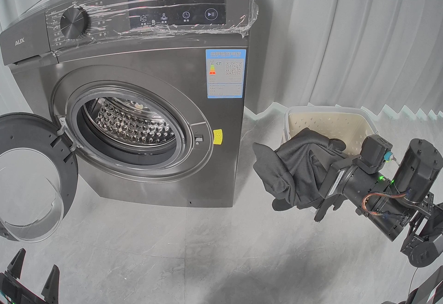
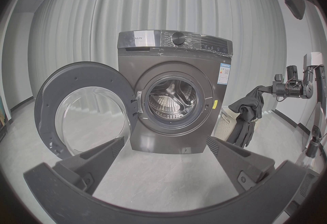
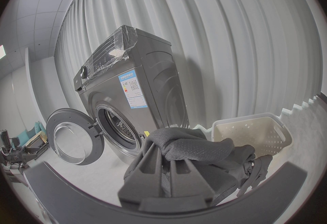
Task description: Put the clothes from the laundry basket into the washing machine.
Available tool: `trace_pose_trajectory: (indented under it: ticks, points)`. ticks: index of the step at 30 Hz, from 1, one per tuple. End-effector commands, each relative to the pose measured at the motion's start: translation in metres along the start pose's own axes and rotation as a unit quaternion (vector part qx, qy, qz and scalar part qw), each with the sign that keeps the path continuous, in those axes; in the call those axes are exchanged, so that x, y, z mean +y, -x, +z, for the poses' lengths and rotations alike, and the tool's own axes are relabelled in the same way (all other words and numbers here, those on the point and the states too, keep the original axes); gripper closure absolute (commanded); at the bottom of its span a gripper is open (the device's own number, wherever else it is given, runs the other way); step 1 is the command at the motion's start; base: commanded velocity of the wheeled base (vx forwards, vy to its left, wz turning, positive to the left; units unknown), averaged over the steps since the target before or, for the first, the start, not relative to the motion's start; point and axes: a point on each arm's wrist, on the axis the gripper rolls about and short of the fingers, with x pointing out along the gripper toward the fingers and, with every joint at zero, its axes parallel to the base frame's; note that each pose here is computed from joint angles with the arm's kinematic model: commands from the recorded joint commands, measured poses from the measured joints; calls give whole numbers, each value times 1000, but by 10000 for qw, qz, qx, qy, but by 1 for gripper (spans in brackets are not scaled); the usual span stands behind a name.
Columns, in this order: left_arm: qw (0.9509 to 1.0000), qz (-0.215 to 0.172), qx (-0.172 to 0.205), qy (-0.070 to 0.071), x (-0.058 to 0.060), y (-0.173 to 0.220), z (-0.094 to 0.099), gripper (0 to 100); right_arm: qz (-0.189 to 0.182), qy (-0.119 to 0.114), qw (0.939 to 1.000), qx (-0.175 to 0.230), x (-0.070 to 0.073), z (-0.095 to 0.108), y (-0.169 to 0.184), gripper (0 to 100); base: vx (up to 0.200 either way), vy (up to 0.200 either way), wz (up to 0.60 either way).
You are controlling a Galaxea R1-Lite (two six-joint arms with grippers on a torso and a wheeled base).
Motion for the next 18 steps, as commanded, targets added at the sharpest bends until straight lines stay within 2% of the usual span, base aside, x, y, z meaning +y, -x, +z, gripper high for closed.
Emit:
trace_pose_trajectory:
  ticks: [1, 18]
  points:
    - [10000, 1, -16, 2, 0, 0, -4, 0, -3, -2, 10000, -3, 0, 0, 0, 100, 0, 200, 0]
    - [10000, 1, -16, 2, 0, 0, -4, 0, 6, -4, 10000, -9, 0, 0, -1, 100, 0, 200, 0]
